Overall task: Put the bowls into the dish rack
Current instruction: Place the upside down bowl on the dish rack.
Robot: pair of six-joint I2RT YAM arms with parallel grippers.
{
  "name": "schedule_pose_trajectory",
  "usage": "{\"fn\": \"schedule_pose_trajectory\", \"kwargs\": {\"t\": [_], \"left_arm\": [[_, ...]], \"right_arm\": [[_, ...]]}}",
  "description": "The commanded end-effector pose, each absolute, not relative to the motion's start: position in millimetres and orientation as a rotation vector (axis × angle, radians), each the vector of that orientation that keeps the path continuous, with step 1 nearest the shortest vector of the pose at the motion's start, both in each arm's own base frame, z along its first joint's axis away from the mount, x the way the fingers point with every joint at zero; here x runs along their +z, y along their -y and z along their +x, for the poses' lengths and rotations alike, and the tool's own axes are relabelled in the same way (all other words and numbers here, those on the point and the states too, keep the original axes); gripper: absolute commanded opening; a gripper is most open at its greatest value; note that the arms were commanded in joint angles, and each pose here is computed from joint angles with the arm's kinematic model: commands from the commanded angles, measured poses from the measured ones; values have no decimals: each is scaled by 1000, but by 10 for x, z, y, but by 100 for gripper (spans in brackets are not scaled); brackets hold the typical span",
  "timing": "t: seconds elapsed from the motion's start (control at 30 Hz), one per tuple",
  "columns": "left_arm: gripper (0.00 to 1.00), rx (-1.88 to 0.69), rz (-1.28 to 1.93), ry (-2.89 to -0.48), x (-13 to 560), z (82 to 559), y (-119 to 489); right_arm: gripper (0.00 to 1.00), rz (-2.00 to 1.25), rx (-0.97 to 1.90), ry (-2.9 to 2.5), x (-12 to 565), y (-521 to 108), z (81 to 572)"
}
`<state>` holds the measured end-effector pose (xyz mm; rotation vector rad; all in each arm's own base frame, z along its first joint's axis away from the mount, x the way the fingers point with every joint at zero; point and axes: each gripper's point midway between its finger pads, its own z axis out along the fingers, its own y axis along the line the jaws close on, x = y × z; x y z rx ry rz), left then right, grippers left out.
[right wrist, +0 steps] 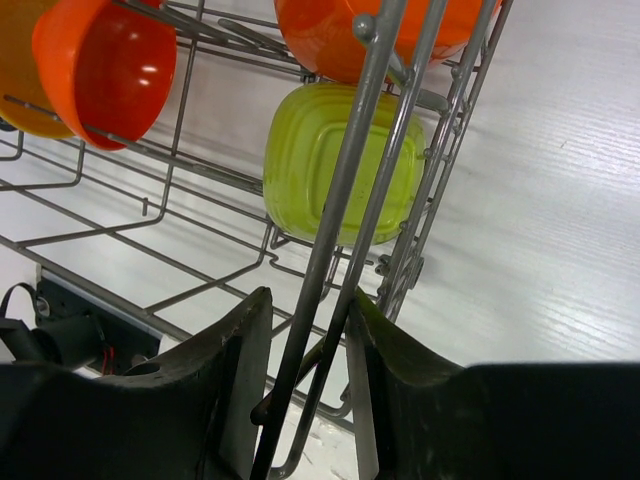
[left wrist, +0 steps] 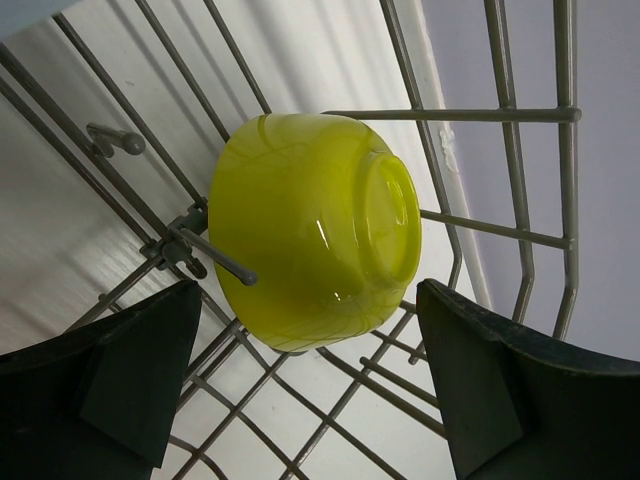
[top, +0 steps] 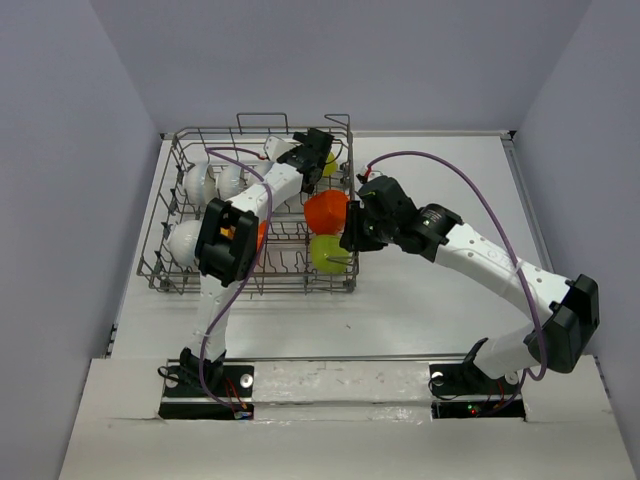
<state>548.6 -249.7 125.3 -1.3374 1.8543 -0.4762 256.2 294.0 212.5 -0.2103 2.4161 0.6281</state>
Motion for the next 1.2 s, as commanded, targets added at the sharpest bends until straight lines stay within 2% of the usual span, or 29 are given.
{"fn": "schedule_pose_trajectory", "kwargs": {"t": [0.0,0.13,0.4,0.87,1.17], "left_arm": [[99,-459,-1374,-1765,1306,5657,2360],[99,-449,-1372,-1767,1302,5656,2369],[94,-462,-1369,-1774,1324,5658,2409],[56,-501,-1325,-1810,1306,5648,2492],[47,-488,-1260,-1833,1331,5531,2499]], "right_arm": [[15,-299,697,-2375,2288,-2973,2425],[10,-323,729,-2376,2350,-2973,2357],[9,-351,747,-2366,2469,-2933,2283],[12,-356,738,-2357,2476,-2900,2275],[14,-357,728,-2350,2479,-2893,2293]]}}
